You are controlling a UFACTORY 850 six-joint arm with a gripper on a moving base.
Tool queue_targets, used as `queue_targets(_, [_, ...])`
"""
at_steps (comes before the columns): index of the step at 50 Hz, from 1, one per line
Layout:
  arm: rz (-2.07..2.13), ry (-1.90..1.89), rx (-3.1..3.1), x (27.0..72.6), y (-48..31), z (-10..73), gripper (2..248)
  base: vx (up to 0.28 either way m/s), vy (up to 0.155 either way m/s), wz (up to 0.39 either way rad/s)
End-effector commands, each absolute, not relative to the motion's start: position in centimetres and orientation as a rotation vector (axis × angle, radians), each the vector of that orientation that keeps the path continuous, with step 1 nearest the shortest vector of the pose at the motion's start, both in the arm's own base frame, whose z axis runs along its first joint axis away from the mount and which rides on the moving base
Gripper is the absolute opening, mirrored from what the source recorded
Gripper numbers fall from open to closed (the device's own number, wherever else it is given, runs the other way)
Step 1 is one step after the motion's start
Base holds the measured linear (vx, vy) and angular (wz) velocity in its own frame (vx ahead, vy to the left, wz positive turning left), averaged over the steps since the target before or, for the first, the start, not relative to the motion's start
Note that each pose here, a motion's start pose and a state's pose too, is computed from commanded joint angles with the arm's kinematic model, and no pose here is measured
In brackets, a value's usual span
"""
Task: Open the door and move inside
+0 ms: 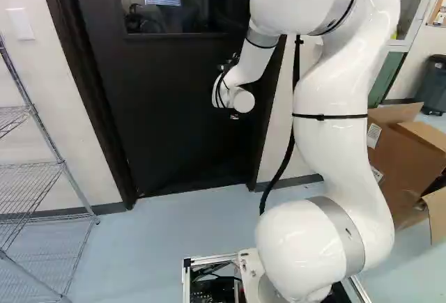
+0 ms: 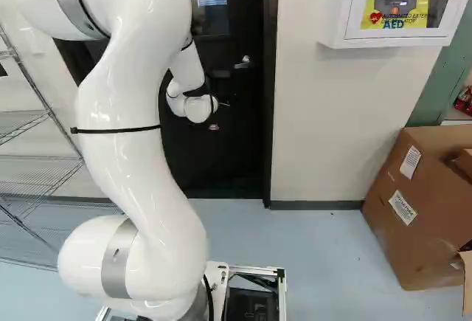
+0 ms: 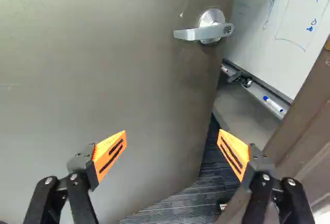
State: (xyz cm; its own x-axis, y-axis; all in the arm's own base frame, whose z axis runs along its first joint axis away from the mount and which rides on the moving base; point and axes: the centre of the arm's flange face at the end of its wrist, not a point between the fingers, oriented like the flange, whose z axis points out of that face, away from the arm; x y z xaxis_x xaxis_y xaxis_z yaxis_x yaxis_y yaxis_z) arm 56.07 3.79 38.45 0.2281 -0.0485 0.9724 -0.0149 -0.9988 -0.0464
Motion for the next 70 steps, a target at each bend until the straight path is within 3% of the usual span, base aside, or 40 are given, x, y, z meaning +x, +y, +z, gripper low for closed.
queue_targets(70, [-1.83,0.036,-2.511,41.7,3.4,39.1,247,0.0,0.0,0.0])
